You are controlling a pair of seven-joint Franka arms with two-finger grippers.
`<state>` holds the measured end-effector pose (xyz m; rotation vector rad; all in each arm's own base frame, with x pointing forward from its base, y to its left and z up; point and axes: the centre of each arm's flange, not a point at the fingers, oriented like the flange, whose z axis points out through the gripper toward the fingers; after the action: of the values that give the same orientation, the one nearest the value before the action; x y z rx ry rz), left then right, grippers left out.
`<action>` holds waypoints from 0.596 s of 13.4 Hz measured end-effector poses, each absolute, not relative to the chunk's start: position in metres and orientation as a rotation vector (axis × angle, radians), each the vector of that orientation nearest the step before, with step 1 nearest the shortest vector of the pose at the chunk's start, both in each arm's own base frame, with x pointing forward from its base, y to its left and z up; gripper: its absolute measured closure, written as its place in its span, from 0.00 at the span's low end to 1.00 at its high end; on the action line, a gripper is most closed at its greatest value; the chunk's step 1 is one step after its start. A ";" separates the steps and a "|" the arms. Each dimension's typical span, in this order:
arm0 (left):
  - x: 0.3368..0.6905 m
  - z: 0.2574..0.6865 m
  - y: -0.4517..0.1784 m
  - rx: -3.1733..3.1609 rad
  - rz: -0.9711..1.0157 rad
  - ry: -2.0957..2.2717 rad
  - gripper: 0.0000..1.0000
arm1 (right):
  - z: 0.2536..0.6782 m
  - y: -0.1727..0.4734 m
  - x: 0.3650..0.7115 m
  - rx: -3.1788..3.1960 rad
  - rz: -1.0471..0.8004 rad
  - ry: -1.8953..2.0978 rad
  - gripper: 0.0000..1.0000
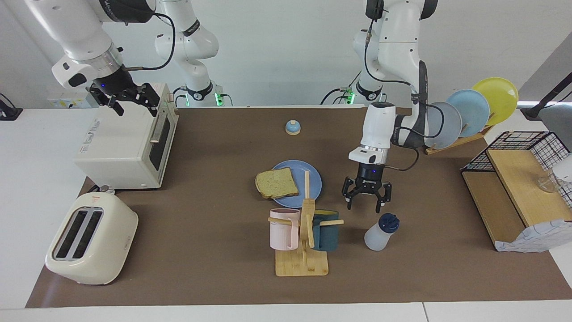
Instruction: Put bread on plate and add seasoning
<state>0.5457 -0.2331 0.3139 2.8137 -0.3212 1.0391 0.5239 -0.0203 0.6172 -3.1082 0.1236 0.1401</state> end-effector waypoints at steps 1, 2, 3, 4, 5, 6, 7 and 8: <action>0.539 0.318 -0.247 2.815 1.016 -0.317 0.00 | 0.617 -0.020 0.524 -3.108 0.140 0.124 0.00; 0.535 0.322 -0.257 2.826 0.991 -0.307 0.00 | 0.617 -0.020 0.524 -3.108 0.140 0.124 0.00; 0.533 0.329 -0.262 2.852 0.964 -0.292 0.00 | 0.617 -0.020 0.524 -3.108 0.140 0.124 0.00; 0.534 0.337 -0.264 2.879 0.942 -0.273 0.00 | 0.617 -0.020 0.524 -3.108 0.140 0.124 0.00; 0.536 0.348 -0.262 2.903 0.924 -0.244 0.00 | 0.617 -0.020 0.524 -3.108 0.140 0.124 0.00; 0.538 0.359 -0.260 2.921 0.903 -0.203 0.00 | 0.617 -0.020 0.524 -3.108 0.140 0.124 0.00; 0.538 0.371 -0.259 2.937 0.870 -0.150 0.00 | 0.617 -0.020 0.524 -3.108 0.140 0.124 0.00; 0.539 0.383 -0.259 2.956 0.832 -0.104 0.00 | 0.617 -0.020 0.524 -3.108 0.140 0.124 0.00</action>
<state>0.5392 -0.2595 0.3833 2.9560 -0.1036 0.8317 0.5239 -0.0202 0.6172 -3.1082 0.1236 0.1401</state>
